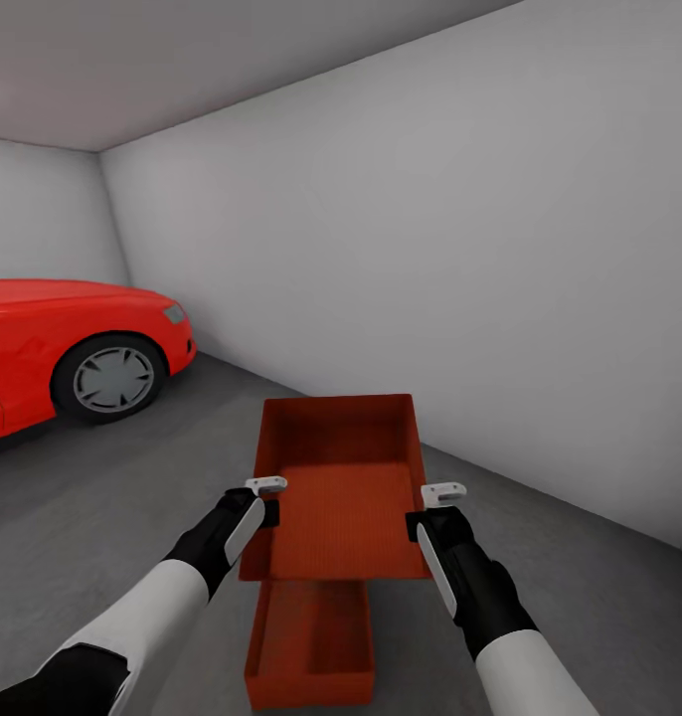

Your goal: Move the two storage containers from the living room to the garage. In the garage, place one container on the floor and stack the other container on top of it (either order is fine).

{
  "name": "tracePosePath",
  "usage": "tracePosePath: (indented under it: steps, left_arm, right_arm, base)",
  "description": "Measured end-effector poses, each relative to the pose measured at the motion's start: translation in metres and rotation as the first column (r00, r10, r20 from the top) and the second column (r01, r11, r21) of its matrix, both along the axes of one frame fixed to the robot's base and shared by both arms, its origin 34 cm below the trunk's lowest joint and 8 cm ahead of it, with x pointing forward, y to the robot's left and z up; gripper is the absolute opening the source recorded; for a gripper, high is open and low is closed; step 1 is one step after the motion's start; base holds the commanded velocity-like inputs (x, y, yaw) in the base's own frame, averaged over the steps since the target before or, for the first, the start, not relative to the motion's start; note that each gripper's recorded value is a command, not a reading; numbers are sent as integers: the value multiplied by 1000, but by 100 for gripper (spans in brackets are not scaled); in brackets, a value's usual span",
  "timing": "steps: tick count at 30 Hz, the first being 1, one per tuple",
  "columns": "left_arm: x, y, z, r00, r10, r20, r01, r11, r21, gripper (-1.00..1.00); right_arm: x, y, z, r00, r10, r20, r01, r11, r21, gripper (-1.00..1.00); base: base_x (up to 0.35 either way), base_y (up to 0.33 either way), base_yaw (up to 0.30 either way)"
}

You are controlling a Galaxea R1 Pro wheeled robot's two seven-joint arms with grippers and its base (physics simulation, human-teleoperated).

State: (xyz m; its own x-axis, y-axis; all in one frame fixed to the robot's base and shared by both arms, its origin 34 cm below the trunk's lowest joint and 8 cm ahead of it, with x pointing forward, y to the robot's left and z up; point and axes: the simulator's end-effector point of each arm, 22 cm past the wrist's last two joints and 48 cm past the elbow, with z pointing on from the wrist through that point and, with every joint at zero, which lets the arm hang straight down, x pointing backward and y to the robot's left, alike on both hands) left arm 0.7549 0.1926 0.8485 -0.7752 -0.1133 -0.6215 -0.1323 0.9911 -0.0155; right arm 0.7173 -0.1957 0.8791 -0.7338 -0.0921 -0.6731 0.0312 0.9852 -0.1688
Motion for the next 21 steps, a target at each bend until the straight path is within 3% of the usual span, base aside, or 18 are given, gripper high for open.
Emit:
tracePosePath:
  steps: [21]
  left_arm:
    - [1, 1, -12, 1000, 0, -2, 0, 1000, 2, -100]
  right_arm:
    - [1, 1, -13, 1000, 0, -2, 0, 1000, 2, -100]
  base:
    - [0, 0, 0]
